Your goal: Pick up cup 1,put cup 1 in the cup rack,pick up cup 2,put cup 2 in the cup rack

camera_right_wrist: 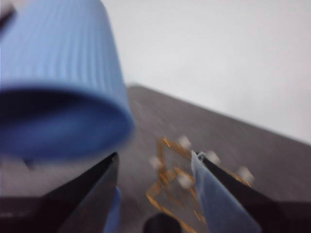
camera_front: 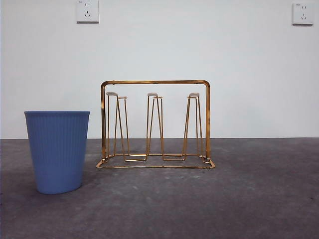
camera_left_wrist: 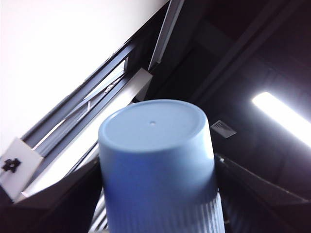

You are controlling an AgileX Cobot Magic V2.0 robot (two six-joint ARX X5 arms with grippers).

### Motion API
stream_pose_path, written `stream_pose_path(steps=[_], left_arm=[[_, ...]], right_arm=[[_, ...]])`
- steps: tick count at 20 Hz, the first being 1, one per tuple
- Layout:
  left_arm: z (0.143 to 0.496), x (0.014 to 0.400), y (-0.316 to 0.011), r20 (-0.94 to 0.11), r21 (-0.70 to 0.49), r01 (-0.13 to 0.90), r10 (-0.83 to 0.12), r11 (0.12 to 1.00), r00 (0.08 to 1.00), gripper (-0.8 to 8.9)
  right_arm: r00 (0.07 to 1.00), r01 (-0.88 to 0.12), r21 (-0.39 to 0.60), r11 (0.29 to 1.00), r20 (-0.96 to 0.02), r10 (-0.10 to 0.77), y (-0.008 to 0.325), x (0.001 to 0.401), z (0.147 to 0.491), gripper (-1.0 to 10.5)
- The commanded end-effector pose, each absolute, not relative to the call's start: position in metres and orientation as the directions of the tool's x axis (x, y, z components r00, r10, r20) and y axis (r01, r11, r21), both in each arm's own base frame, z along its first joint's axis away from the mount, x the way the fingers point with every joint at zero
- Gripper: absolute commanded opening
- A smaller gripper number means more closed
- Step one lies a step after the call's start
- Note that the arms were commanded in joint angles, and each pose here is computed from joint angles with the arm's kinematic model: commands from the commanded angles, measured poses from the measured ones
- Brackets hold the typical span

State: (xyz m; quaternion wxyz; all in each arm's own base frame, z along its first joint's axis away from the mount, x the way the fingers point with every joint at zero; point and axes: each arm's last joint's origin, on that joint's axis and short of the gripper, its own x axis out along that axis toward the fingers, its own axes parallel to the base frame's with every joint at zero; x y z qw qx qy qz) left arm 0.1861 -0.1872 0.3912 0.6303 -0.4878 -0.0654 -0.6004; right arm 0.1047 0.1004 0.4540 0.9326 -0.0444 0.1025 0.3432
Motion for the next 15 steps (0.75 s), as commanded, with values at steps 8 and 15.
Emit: stream_pose_path(steps=[8, 15], left_arm=[[0.370, 0.193, -0.201, 0.385, -0.497, 0.837, -0.806, 0.230, 0.450, -0.06], [0.373, 0.185, -0.226, 0.182, -0.254, 0.725, -0.705, 0.640, 0.686, -0.06]], right_arm=[[0.800, -0.508, -0.122, 0.853, -0.435, 0.414, 0.052, 0.064, 0.431, 2.6], [0.840, -0.428, -0.135, 0.894, -0.425, 0.338, 0.020, 0.034, 0.426, 2.6]])
